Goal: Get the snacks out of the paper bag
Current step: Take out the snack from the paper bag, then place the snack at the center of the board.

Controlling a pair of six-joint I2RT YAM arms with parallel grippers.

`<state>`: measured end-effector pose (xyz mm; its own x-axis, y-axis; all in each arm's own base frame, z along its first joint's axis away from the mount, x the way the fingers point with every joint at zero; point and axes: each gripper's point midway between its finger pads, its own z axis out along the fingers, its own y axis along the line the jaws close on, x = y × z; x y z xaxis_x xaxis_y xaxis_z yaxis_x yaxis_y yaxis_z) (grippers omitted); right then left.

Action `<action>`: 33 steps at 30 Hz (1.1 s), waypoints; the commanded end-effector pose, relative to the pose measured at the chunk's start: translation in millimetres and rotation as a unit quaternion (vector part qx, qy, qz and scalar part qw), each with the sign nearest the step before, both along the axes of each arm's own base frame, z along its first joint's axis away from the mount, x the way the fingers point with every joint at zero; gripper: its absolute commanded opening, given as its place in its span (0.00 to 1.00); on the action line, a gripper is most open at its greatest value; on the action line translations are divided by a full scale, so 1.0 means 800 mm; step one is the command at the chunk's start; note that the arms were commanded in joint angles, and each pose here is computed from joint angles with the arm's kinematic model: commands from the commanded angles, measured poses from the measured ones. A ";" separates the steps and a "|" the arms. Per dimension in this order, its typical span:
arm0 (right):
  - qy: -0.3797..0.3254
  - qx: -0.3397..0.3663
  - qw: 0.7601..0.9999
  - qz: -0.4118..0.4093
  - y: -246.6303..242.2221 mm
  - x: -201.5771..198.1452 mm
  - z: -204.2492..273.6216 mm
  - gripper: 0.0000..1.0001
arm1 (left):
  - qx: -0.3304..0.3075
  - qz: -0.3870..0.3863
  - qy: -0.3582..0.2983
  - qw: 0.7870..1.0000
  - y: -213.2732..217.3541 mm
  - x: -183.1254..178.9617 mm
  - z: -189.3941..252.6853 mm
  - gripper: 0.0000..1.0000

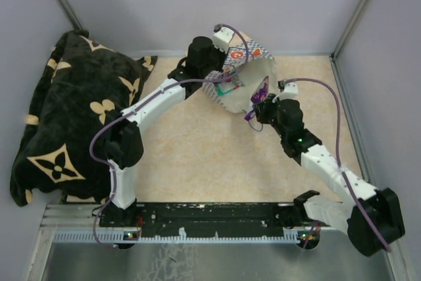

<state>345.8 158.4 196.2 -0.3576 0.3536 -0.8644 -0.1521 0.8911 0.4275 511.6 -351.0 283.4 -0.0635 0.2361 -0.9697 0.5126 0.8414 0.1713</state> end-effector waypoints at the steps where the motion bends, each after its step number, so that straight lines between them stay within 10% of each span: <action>1: 0.052 -0.066 0.996 0.035 -0.023 -0.056 0.001 0.00 | 0.014 -0.022 -0.031 0.999 0.012 -0.015 0.038 0.00; 12: 0.087 0.025 0.982 -0.166 -0.142 -0.090 0.103 0.00 | 0.085 0.018 -0.050 0.995 0.048 -0.014 0.021 0.00; 22: 0.254 0.169 0.886 -0.350 -0.224 -0.077 0.070 0.00 | 0.088 0.025 -0.073 0.993 0.067 -0.015 0.034 0.00; 33: 0.243 0.226 0.843 -0.423 -0.252 -0.063 0.078 0.00 | 0.088 0.041 -0.067 0.993 0.077 -0.014 0.040 0.00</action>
<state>286.5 -35.5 220.6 -0.2039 0.9000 -0.3853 0.7829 0.3862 0.4878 499.1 -301.5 295.6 0.0263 0.4086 -0.9123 0.4484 0.8109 0.3761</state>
